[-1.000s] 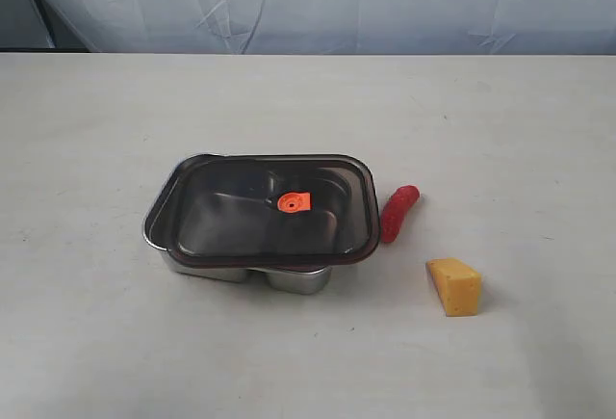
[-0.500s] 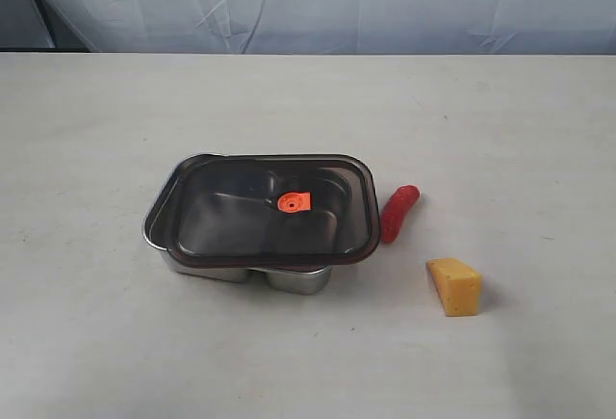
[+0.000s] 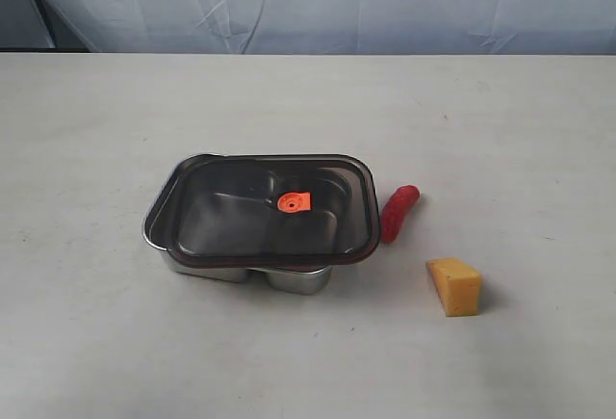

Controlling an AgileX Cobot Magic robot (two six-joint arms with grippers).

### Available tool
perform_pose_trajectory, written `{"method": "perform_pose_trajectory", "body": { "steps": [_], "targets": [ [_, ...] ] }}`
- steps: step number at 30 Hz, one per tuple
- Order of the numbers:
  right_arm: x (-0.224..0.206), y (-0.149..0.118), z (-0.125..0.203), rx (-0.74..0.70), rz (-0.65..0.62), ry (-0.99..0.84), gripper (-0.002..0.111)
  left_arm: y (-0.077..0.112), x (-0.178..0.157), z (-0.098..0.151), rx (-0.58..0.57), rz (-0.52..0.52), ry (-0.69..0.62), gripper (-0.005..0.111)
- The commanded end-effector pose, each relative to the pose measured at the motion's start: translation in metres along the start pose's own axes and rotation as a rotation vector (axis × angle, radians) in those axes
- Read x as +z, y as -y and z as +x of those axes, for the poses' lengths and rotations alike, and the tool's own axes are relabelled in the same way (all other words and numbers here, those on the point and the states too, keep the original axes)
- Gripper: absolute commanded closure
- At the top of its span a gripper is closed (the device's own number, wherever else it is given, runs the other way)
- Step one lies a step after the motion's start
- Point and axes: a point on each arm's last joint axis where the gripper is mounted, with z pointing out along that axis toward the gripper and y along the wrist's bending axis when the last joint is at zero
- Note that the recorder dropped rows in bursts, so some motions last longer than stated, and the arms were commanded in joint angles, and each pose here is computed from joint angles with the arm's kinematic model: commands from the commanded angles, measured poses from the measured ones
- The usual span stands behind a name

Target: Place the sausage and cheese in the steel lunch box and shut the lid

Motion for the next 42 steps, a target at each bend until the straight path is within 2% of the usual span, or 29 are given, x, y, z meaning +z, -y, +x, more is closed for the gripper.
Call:
{"method": "perform_pose_trajectory", "body": {
  "steps": [1,7,13,16,21,24,32,42],
  "targets": [
    [0.062,0.04,0.003,0.001,-0.108,-0.262,0.109,0.0,0.0,0.0,0.002,-0.002,0.011,0.107],
    [0.12,0.1,0.036,0.125,-0.183,-0.531,0.106,0.0,0.0,0.0,0.002,-0.002,0.011,0.107],
    [0.153,0.144,0.072,0.185,-0.256,-0.692,0.069,0.0,0.0,0.0,0.002,-0.002,0.011,0.107],
    [0.165,0.163,0.088,0.201,-0.258,-0.735,0.059,0.0,0.0,0.0,0.002,-0.002,0.011,0.107],
    [0.184,0.194,0.118,0.325,-0.249,-0.792,0.06,0.0,0.0,0.0,0.002,-0.002,0.011,0.107],
    [0.189,0.199,0.125,0.34,-0.257,-0.794,0.06,0.0,0.0,0.0,0.002,-0.002,0.011,0.107],
    [0.206,0.167,0.148,0.233,-0.332,-0.881,0.06,0.0,0.0,0.0,0.002,-0.002,0.011,0.107],
    [0.21,0.158,0.155,0.211,-0.348,-0.914,0.06,0.0,0.0,0.0,0.002,-0.002,0.011,0.107]
  ]
}}
